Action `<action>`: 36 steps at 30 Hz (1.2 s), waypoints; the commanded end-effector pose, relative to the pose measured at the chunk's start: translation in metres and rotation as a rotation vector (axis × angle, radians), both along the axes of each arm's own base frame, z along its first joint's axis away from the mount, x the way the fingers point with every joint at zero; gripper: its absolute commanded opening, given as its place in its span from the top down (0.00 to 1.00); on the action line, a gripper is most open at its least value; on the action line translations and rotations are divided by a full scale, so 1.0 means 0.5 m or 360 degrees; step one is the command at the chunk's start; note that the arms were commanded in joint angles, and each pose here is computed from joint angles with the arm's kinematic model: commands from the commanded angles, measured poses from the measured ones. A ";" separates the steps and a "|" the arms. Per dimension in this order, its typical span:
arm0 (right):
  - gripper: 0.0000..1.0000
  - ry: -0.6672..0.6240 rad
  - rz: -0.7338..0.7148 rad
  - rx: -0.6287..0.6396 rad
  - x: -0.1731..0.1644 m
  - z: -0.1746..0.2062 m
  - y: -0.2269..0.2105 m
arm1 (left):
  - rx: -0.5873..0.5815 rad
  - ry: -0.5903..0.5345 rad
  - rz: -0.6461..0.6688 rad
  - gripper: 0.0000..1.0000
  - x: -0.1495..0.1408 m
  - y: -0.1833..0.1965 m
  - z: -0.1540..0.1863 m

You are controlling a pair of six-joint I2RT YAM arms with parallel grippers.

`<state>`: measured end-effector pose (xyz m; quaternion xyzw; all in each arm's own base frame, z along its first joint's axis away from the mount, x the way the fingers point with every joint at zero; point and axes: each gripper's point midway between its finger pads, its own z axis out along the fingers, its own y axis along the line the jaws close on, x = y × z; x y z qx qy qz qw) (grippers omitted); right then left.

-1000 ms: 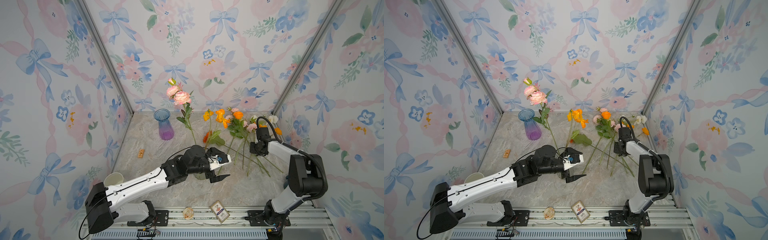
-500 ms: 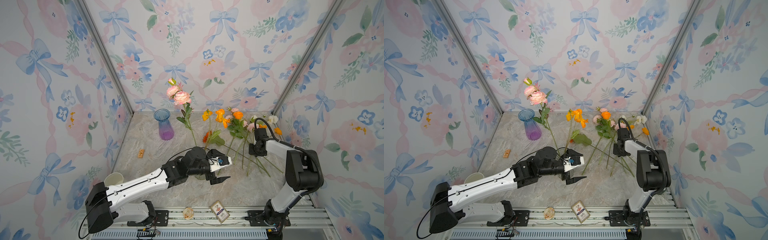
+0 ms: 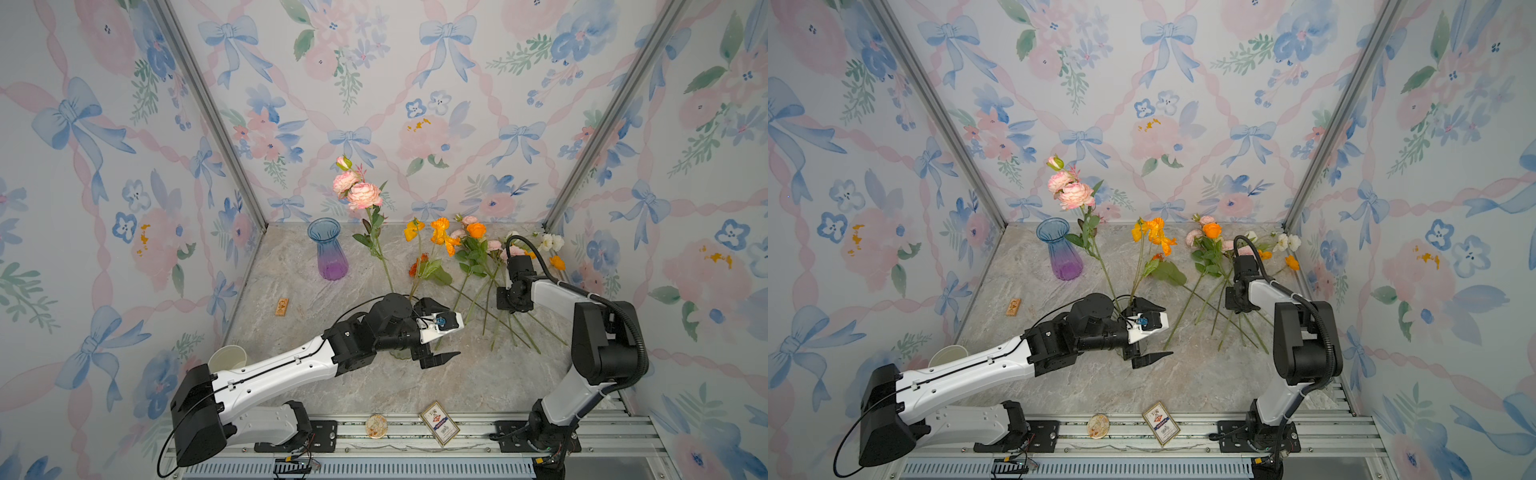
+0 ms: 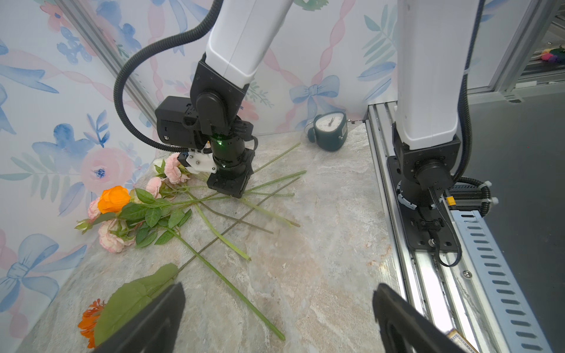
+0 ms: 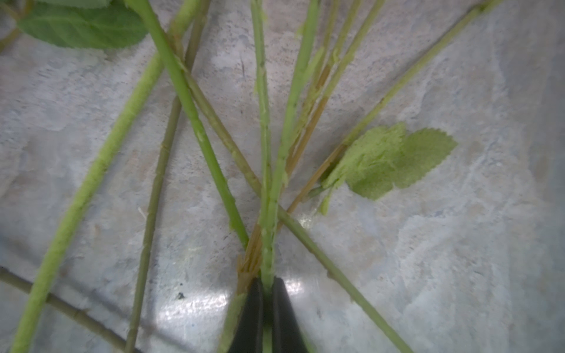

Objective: Arrange flowers in a vase
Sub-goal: Pick up the flower from the flowers.

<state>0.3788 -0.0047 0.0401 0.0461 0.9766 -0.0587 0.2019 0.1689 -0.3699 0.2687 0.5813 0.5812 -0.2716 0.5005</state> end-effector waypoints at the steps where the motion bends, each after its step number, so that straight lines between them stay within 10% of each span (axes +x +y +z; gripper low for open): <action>1: 0.99 -0.0057 0.0062 0.0001 0.010 0.054 0.017 | -0.0023 -0.0018 0.0000 0.02 -0.005 0.004 0.007; 26: 1.00 -0.0914 0.0104 0.0065 0.017 0.378 0.047 | -0.0076 -0.0098 -0.0002 0.02 -0.015 0.026 0.040; 36: 1.00 -0.1388 0.0221 0.0467 -0.057 0.542 0.133 | -0.0190 -0.0238 0.0048 0.02 -0.024 0.073 0.107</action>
